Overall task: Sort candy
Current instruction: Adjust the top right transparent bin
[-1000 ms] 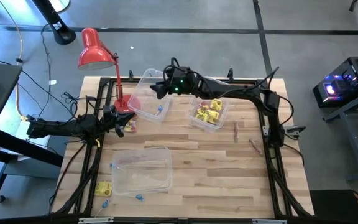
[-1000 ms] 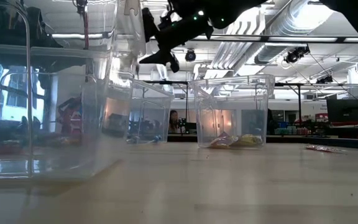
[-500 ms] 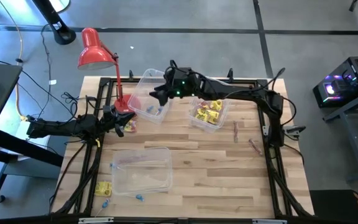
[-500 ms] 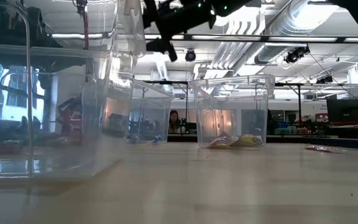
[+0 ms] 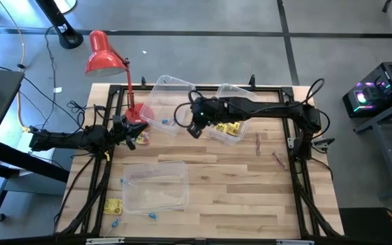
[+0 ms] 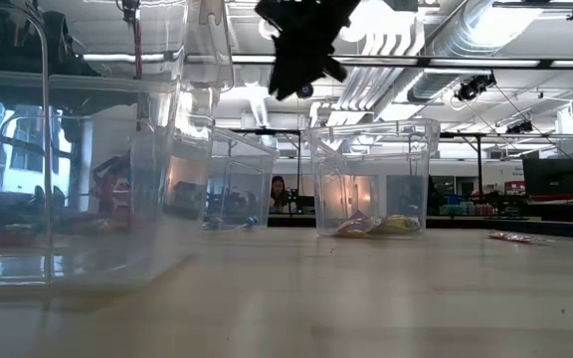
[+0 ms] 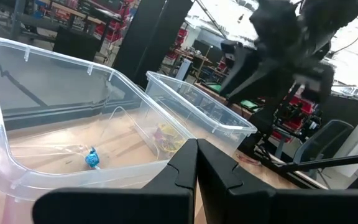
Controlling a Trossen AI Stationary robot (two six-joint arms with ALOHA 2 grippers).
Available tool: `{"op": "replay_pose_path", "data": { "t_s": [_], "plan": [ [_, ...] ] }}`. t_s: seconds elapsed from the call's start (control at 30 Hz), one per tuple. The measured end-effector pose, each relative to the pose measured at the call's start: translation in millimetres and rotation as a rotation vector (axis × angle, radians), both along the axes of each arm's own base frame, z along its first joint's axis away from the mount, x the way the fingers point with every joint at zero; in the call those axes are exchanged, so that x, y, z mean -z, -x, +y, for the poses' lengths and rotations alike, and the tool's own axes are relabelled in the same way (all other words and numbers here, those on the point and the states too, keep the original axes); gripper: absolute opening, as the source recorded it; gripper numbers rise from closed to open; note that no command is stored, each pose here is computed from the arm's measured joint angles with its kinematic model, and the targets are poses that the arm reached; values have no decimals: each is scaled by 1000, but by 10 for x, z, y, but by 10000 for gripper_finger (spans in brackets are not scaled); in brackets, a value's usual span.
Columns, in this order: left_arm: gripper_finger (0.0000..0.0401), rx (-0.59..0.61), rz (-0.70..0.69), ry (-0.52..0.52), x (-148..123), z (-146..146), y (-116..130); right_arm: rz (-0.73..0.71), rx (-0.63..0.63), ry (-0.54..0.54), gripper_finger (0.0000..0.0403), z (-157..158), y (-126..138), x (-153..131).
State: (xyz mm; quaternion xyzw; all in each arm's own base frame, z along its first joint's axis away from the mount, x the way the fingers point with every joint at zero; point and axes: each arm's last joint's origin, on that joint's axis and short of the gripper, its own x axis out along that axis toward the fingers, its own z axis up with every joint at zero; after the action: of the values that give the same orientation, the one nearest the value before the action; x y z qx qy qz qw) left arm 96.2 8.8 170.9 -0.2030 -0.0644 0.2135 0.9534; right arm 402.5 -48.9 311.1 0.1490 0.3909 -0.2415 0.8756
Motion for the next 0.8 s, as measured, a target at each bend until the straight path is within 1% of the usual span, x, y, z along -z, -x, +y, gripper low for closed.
{"op": "replay_pose_path", "data": {
  "t_s": [0.03,0.07,0.1,0.17,0.27,0.37,0.43,0.5,0.57,0.63,0.8],
  "plan": [
    [0,0,0,0,0,0,0,22,3,0,41,9,16,13],
    [0,0,0,0,0,0,0,39,1,-2,21,18,36,14],
    [0,0,0,0,0,0,0,48,-7,-6,13,30,49,12],
    [0,0,0,0,0,0,0,43,-36,-32,13,43,61,-9],
    [0,0,0,0,0,0,0,55,-112,-100,2,74,84,-15],
    [0,0,0,0,0,0,0,124,-128,-125,2,105,138,26],
    [0,0,0,0,0,0,0,151,-117,-123,1,105,157,90],
    [0,0,0,0,0,0,0,167,-108,-152,1,83,169,181],
    [0,0,0,0,0,0,0,155,-110,-184,1,70,159,286],
    [0,0,0,0,0,0,0,151,-98,-192,0,65,156,382],
    [0,0,0,0,0,0,0,241,14,-162,0,31,250,578]
  ]
}}
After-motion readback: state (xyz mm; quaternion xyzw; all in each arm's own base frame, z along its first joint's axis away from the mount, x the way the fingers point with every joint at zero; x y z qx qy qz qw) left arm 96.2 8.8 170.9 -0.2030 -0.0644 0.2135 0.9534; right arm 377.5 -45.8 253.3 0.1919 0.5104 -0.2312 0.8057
